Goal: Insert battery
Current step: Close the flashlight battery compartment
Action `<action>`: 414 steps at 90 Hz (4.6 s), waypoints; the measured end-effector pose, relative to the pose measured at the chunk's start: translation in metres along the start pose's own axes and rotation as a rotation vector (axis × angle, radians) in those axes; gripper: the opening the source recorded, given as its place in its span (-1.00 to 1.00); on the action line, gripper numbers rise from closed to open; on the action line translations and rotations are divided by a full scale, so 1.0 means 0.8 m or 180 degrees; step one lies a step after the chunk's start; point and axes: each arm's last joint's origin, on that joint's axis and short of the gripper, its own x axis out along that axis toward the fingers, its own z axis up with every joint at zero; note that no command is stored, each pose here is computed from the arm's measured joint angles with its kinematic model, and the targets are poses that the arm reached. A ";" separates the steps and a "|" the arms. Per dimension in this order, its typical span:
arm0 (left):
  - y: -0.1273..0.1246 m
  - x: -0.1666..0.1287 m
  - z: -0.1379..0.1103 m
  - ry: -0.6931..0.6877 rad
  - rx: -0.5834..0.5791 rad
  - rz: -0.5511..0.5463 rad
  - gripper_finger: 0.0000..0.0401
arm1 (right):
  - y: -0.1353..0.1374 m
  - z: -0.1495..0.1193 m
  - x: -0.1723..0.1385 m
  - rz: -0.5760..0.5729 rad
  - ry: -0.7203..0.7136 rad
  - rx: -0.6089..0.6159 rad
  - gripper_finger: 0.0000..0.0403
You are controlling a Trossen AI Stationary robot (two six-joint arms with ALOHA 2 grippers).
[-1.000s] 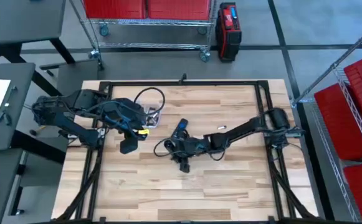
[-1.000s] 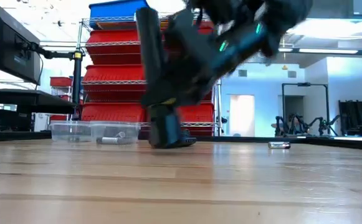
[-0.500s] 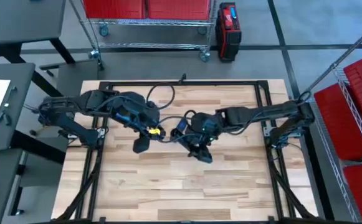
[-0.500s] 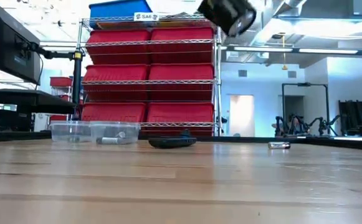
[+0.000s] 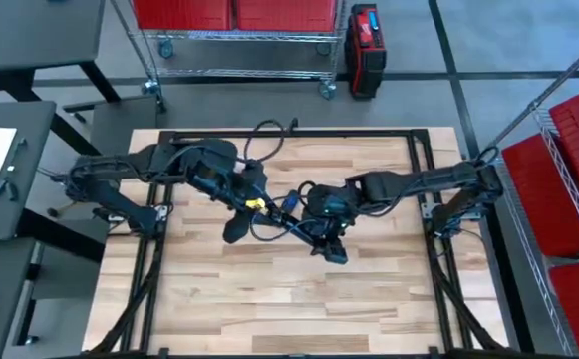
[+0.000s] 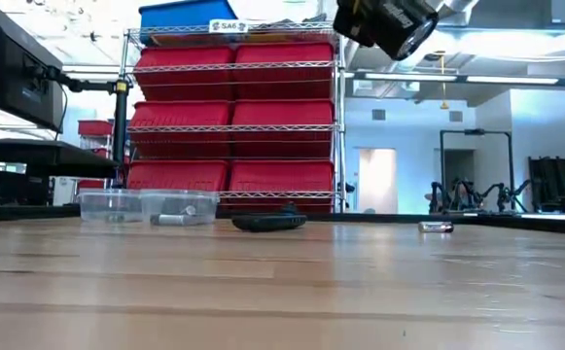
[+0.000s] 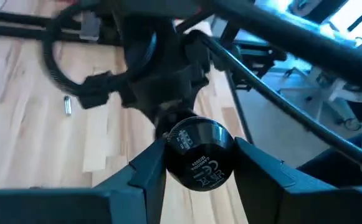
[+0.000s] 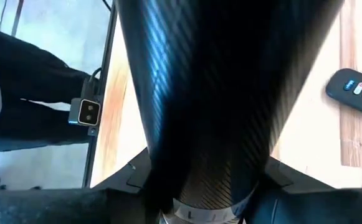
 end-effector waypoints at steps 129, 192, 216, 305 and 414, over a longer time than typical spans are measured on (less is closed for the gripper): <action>0.009 0.028 -0.004 0.0122 0.0044 0.0121 -0.33 | 0.003 -0.008 0.001 -0.0013 0.0207 0.0080 -0.32; 0.008 0.014 -0.003 0.0082 0.0018 0.0174 -0.33 | -0.004 -0.006 -0.001 -0.0034 0.0159 0.0106 -0.32; 0.006 0.014 -0.003 0.0085 0.0002 0.0137 -0.33 | -0.012 -0.001 -0.004 -0.0054 0.0055 0.0128 -0.32; 0.006 0.012 -0.002 0.0069 0.0014 0.0138 -0.33 | -0.003 0.009 -0.018 -0.0021 -0.0006 0.0025 -0.32; -0.022 0.042 -0.006 0.0064 0.0549 -0.0065 -0.33 | -0.002 0.014 -0.024 0.0745 0.0037 0.0325 -0.32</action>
